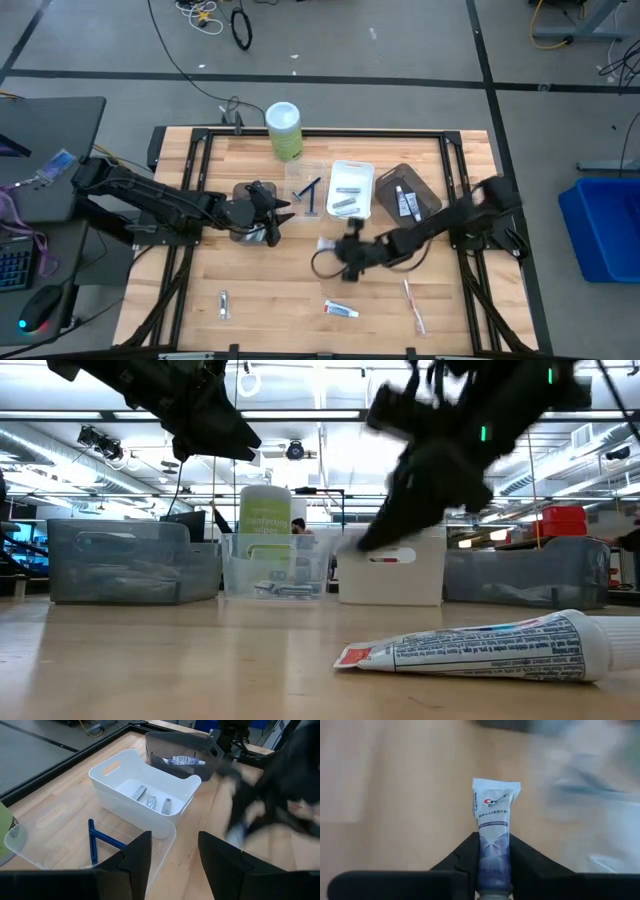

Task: Pick & Place Travel size toiletries
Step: Put the purple toothpaste into the right black bin

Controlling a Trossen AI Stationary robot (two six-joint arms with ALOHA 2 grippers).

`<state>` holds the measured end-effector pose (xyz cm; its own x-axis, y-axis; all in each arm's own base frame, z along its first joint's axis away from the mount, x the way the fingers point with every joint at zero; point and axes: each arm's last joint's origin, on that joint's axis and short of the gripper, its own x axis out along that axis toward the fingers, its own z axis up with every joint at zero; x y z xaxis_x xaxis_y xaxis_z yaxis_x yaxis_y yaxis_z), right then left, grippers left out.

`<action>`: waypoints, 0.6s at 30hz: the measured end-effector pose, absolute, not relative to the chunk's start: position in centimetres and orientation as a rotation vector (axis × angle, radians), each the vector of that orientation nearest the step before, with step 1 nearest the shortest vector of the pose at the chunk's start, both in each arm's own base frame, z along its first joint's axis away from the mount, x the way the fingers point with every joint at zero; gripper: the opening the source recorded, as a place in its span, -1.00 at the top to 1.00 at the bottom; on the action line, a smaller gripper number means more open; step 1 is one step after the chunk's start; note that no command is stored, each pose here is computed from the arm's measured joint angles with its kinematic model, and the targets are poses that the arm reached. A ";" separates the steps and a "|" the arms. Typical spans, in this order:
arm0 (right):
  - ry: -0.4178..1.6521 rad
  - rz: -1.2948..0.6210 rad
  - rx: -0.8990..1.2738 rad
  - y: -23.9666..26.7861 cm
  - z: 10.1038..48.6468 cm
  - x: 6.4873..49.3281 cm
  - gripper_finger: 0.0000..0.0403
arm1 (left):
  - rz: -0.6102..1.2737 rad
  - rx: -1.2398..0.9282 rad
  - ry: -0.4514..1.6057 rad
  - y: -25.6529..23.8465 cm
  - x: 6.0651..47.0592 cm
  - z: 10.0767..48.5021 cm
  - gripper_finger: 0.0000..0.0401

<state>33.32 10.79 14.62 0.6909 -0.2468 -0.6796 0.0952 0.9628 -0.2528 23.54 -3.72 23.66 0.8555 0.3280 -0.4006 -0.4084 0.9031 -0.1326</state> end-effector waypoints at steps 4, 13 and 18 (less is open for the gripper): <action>0.874 -0.372 -0.234 8.3 19.4 29.6 0.59 | 0.392 -0.217 0.381 -3.7 23.5 23.7 0.16; 0.937 -0.744 0.054 3.5 24.3 20.6 0.60 | 0.420 -0.210 0.372 -3.6 23.5 23.7 0.16; 0.961 -0.863 0.129 1.7 20.8 18.3 0.54 | 0.465 -0.197 0.358 -3.5 23.5 23.7 0.16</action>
<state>18.27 1.73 20.84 0.2760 -0.5866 -0.7614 0.6940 0.6697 -0.2643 23.48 -3.50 23.73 0.8333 0.4016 -0.3798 -0.4700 0.8765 -0.1044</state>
